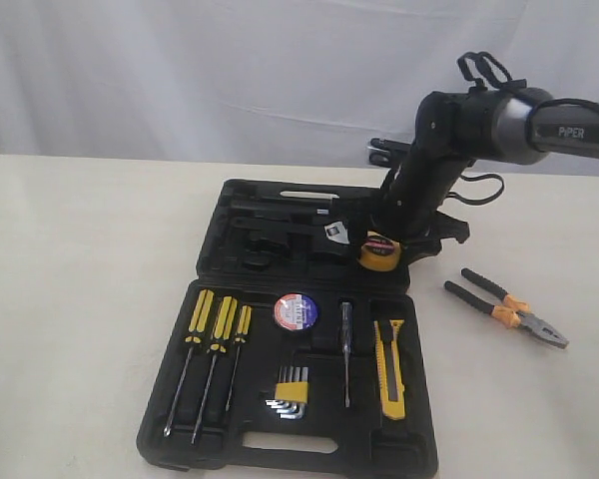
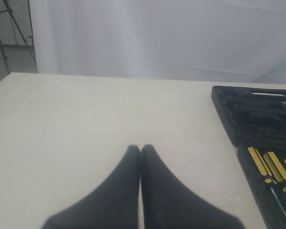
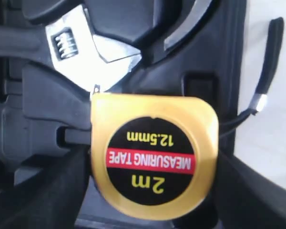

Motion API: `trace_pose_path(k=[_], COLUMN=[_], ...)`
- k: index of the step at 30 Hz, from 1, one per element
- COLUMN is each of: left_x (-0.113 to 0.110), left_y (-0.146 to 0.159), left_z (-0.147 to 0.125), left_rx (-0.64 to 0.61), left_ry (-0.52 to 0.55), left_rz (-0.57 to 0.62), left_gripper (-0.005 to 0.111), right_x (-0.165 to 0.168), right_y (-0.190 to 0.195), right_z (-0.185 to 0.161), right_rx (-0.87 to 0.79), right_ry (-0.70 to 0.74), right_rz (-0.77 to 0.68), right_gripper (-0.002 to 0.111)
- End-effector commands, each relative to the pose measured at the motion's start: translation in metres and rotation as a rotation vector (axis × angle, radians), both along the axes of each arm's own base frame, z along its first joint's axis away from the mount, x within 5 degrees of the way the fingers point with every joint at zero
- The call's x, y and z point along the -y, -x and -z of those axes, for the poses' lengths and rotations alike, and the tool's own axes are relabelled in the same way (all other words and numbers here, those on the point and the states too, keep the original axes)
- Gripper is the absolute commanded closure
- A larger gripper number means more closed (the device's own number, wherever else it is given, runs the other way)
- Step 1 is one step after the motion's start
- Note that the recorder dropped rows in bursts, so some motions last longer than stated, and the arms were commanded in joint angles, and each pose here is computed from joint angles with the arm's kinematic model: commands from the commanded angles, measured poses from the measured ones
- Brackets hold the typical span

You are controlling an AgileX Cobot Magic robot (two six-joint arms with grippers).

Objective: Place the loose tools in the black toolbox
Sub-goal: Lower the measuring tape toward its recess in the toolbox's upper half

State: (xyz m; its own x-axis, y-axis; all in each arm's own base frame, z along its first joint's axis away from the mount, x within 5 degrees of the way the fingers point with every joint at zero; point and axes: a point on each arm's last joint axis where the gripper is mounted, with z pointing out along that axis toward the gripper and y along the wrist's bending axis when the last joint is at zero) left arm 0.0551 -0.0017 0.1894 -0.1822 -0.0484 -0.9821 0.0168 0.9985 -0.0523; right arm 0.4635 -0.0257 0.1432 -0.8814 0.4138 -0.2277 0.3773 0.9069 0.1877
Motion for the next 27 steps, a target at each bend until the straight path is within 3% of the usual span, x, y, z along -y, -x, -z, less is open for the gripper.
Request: trace_pose_path(k=[1, 4, 7, 23, 27], left_x=[0.000, 0.000, 0.000, 0.000, 0.000], left_y=[0.000, 0.000, 0.000, 0.000, 0.000], left_z=[0.000, 0.000, 0.000, 0.000, 0.000], left_rx=[0.002, 0.002, 0.001, 0.001, 0.001], left_ry=[0.001, 0.001, 0.008, 0.011, 0.011], left_rz=[0.002, 0.002, 0.002, 0.002, 0.002], left_gripper=[0.107, 0.107, 0.107, 0.107, 0.107], right_x=[-0.009, -0.011, -0.011, -0.003, -0.001], right_y=[0.007, 0.009, 0.011, 0.012, 0.011], right_z=[0.016, 0.016, 0.016, 0.014, -0.001], right_rx=[-0.094, -0.113, -0.136, -0.135, -0.089], right_ry=[-0.103, -0.125, -0.130, -0.028, 0.005], right_rz=[-0.027, -0.027, -0.031, -0.075, -0.076], right_gripper=[0.061, 0.059, 0.043, 0.043, 0.040])
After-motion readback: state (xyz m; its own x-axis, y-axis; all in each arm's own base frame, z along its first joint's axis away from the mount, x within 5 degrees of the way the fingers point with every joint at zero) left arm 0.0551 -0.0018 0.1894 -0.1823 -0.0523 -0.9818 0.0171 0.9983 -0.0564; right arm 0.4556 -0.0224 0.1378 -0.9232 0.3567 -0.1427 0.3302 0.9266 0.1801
